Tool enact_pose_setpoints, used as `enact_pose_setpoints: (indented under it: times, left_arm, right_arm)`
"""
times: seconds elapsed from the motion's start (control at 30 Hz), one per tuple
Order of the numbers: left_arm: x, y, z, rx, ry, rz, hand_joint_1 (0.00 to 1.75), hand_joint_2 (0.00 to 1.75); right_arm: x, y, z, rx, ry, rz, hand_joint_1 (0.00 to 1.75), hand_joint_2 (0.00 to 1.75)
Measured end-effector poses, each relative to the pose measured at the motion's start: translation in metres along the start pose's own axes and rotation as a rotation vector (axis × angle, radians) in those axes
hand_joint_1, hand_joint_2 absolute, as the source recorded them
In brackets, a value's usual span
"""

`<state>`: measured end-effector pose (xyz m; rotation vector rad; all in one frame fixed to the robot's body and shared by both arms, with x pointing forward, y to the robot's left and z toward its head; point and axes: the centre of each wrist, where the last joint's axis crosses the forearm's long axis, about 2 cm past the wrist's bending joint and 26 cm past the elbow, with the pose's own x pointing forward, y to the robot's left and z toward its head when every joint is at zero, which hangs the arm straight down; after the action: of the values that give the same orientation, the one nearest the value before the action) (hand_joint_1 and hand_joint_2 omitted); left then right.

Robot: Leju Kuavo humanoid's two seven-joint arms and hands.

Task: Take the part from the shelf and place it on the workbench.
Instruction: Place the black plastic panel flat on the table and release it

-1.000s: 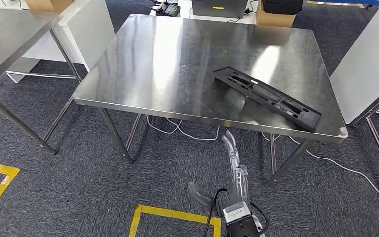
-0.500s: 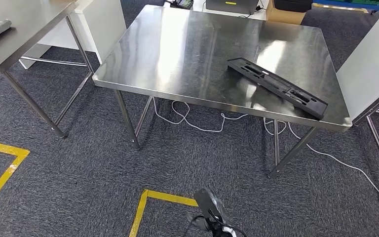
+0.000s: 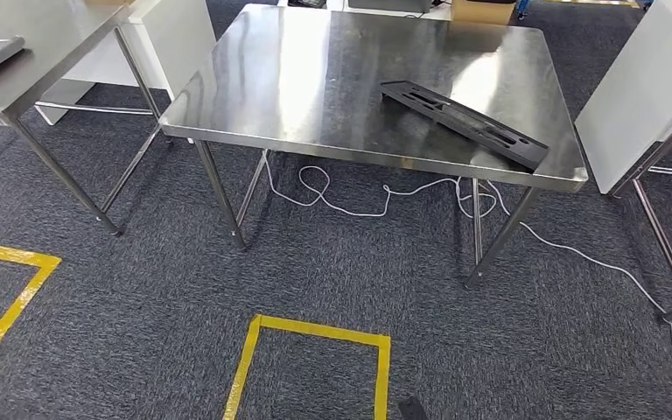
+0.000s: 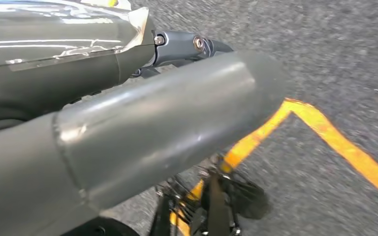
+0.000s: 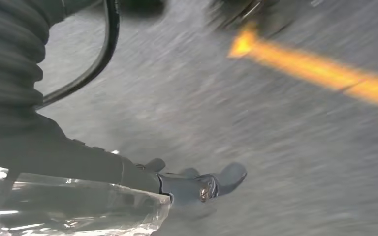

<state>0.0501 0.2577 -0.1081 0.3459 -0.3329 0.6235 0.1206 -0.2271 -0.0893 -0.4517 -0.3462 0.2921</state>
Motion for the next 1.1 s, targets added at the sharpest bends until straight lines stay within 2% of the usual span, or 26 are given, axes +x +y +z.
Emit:
enact_pose_setpoints:
  times: [0.17, 0.57, 0.7, 0.87, 1.1]
  left_arm:
    - [0.0, 0.0, 0.0, 0.007, 0.008, -0.009, 0.0, 0.0]
    - [-0.001, -0.003, 0.002, -0.009, 0.01, -0.034, 0.0, 0.0]
    - [-0.002, -0.004, 0.003, -0.004, 0.014, -0.031, 0.0, 0.0]
    - [-0.005, -0.003, 0.003, 0.002, 0.015, -0.039, 0.0, 0.0]
    - [-0.009, -0.001, 0.004, 0.001, 0.012, -0.053, 0.0, 0.0]
  right_arm:
    - [-0.025, -0.004, -0.002, -0.058, 0.08, 0.059, 0.0, 1.75]
    - [-0.026, -0.004, -0.002, -0.059, 0.051, 0.068, 0.0, 1.75]
    - [-0.023, -0.005, -0.003, -0.043, 0.001, 0.019, 0.0, 0.0]
    - [-0.017, -0.002, -0.002, -0.001, -0.056, -0.037, 0.0, 0.0]
    - [-0.016, -0.001, -0.002, 0.01, -0.059, -0.083, 0.0, 0.0]
